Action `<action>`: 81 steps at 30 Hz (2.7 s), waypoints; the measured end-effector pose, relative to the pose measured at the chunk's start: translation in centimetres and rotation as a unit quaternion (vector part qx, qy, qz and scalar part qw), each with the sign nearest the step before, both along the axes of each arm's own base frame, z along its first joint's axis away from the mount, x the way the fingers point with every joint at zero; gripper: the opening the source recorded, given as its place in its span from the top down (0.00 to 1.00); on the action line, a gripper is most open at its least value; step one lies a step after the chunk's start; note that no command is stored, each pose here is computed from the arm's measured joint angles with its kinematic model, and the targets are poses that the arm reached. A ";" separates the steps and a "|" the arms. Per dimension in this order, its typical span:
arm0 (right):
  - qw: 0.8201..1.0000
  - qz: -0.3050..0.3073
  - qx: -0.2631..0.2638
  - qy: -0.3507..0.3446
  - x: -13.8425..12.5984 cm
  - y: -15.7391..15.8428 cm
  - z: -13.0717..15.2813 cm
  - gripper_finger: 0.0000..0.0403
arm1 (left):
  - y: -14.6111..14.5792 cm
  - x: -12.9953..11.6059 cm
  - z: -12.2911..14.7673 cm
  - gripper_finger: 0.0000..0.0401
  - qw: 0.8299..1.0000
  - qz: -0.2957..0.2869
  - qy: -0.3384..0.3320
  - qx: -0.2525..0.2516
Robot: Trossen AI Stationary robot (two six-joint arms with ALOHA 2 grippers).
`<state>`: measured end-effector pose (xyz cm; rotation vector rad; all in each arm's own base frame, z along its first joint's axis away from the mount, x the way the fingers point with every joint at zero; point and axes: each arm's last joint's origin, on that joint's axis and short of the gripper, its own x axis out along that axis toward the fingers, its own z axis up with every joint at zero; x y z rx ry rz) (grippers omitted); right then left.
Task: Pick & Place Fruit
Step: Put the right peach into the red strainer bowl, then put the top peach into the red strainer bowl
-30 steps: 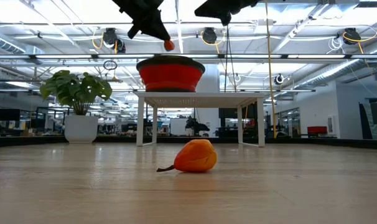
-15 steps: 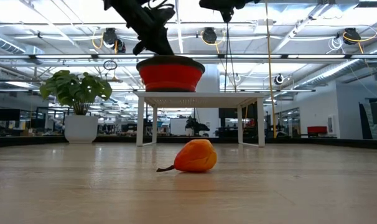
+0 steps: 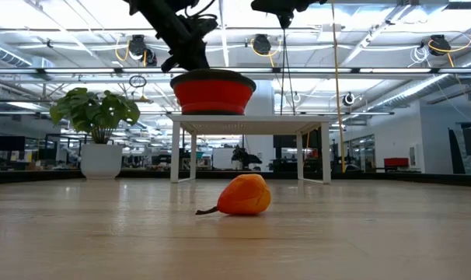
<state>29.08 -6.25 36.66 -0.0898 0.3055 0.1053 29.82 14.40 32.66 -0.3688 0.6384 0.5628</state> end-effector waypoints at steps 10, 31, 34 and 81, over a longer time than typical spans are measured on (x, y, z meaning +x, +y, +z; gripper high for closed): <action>1.000 0.002 -0.006 0.000 0.0 0.0 0.0 1.00 | 0.0 0.1 0.1 0.99 1.000 0.000 -0.004 0.002; 0.999 -0.002 0.017 0.043 -0.5 0.1 -0.7 1.00 | -1.5 -2.8 4.5 0.53 0.996 -0.001 -0.076 0.056; 0.998 -0.002 0.020 0.059 -0.9 0.3 -0.8 1.00 | -3.2 -3.9 5.6 0.53 0.995 -0.017 -0.082 0.051; 0.997 0.045 0.030 -0.054 -16.3 4.4 -7.5 1.00 | -31.8 6.4 -6.6 0.99 0.954 -0.294 -0.055 -0.008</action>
